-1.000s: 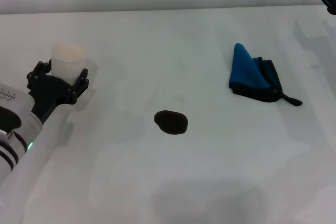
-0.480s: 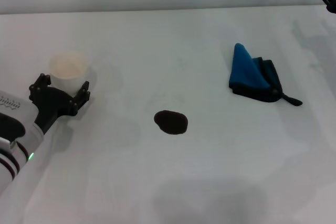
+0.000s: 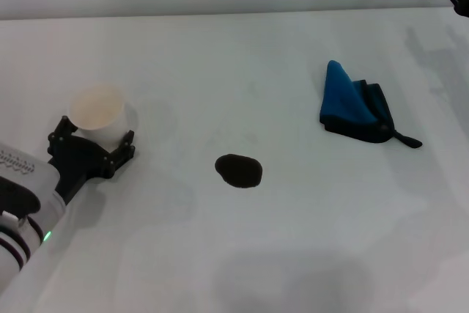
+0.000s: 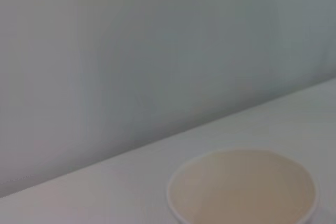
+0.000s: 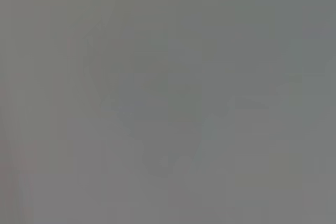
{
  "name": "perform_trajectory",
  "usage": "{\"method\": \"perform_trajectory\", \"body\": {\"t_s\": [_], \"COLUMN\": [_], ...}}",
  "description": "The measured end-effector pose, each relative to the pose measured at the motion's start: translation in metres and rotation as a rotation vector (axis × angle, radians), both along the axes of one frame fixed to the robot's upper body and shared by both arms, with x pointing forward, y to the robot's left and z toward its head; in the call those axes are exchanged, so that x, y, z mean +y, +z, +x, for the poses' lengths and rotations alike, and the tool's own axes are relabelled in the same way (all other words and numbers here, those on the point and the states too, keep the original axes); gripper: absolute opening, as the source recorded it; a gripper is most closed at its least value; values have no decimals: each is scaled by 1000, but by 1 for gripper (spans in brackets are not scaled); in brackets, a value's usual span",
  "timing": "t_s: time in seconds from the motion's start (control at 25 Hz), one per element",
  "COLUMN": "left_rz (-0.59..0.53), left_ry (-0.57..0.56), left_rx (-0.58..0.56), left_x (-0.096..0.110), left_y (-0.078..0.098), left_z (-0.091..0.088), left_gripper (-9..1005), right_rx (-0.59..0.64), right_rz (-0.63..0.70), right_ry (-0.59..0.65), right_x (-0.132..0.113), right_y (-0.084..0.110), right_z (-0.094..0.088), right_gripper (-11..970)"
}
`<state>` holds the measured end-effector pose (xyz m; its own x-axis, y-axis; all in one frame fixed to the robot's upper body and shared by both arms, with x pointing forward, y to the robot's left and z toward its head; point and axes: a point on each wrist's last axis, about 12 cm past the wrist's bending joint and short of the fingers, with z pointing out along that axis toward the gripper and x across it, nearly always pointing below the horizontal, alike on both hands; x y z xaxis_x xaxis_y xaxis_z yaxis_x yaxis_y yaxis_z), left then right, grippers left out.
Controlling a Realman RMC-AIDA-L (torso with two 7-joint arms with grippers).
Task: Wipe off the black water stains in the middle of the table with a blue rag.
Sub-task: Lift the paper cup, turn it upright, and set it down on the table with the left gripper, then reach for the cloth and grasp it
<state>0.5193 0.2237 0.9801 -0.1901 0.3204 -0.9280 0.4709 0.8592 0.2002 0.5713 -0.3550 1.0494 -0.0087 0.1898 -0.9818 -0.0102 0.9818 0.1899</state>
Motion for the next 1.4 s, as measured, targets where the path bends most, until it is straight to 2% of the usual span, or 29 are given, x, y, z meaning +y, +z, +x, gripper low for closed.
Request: {"method": "perform_trajectory", "body": {"t_s": [0.56, 0.8, 1.08, 1.16, 1.28, 1.4], "left_rz": [-40, -109, -198, -198, -270, -320], "left_ry": [22, 48, 93, 93, 131, 162], "left_rx": [-28, -68, -28, -28, -30, -38], "left_x": [10, 13, 14, 14, 10, 10], "left_y": [-5, -3, -9, -9, -10, -8], "left_z": [-23, -38, -56, -56, -74, -80], "left_gripper": [879, 879, 878, 878, 878, 878], "right_rx": [-1, 1, 3, 3, 1, -12], "right_rz": [27, 25, 22, 21, 22, 80], "right_ry": [7, 13, 16, 15, 17, 58], "right_x": [2, 4, 3, 3, 3, 6], "right_y": [1, 1, 0, 0, 1, 4], "right_z": [2, 3, 2, 2, 2, 4], "right_gripper": [852, 851, 851, 851, 851, 851]}}
